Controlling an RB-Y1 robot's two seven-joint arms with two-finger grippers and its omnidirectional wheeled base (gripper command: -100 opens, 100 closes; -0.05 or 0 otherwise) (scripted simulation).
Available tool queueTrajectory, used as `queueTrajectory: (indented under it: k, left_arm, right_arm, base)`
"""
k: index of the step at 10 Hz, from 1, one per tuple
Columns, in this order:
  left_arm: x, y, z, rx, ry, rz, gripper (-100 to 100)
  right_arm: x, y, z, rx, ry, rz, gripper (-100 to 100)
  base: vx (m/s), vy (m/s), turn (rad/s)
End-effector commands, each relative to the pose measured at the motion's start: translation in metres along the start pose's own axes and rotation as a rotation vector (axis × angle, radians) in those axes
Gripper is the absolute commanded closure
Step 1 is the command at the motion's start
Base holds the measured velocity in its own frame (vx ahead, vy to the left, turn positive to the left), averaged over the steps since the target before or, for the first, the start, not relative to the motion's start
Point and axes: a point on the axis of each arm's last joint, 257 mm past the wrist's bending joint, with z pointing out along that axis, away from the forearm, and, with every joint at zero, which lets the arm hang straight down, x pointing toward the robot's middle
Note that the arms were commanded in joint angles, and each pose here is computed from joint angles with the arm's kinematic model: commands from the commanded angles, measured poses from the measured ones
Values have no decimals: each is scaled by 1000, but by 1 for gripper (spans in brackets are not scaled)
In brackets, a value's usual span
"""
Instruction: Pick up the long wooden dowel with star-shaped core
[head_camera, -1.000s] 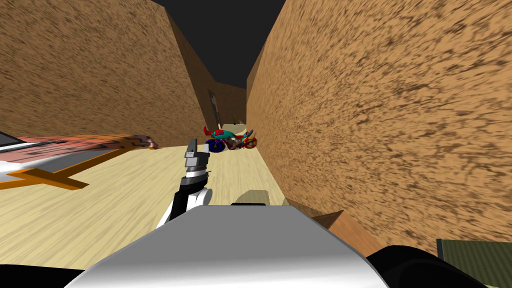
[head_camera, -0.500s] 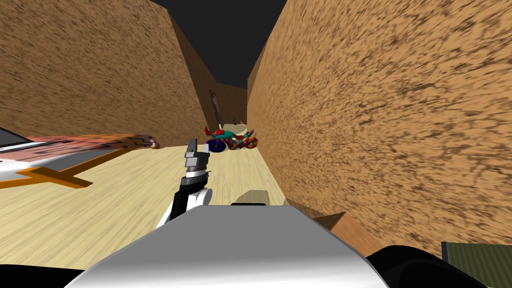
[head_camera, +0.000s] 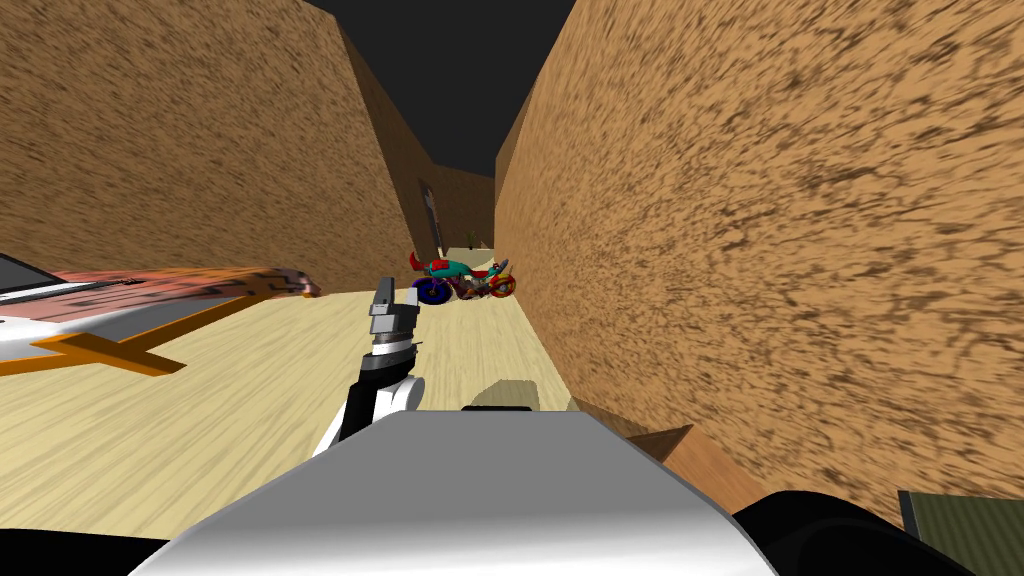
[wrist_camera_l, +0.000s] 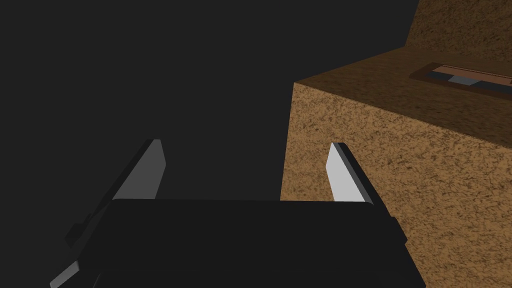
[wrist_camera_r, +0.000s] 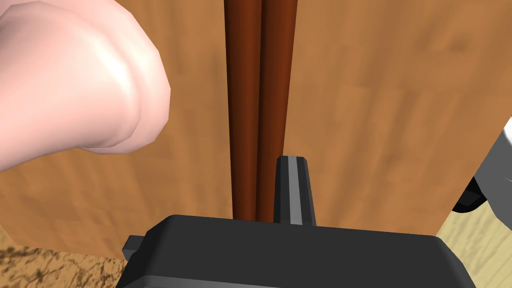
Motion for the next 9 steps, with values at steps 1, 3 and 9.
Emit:
queueTrajectory:
  k: [1, 3, 9]
  left_arm:
    - [0, 0, 0, 0, 0, 0, 0]
    - [0, 0, 0, 0, 0, 0, 0]
    - [0, 0, 0, 0, 0, 0, 0]
  right_arm:
    - [0, 0, 0, 0, 0, 0, 100]
    - [21, -5, -12, 7, 34, 17, -100]
    - [74, 1, -38, -11, 119, 55, -100]
  base:
    - [0, 0, 0]
    - [-43, -27, 42]
    - [-108, -35, 48]
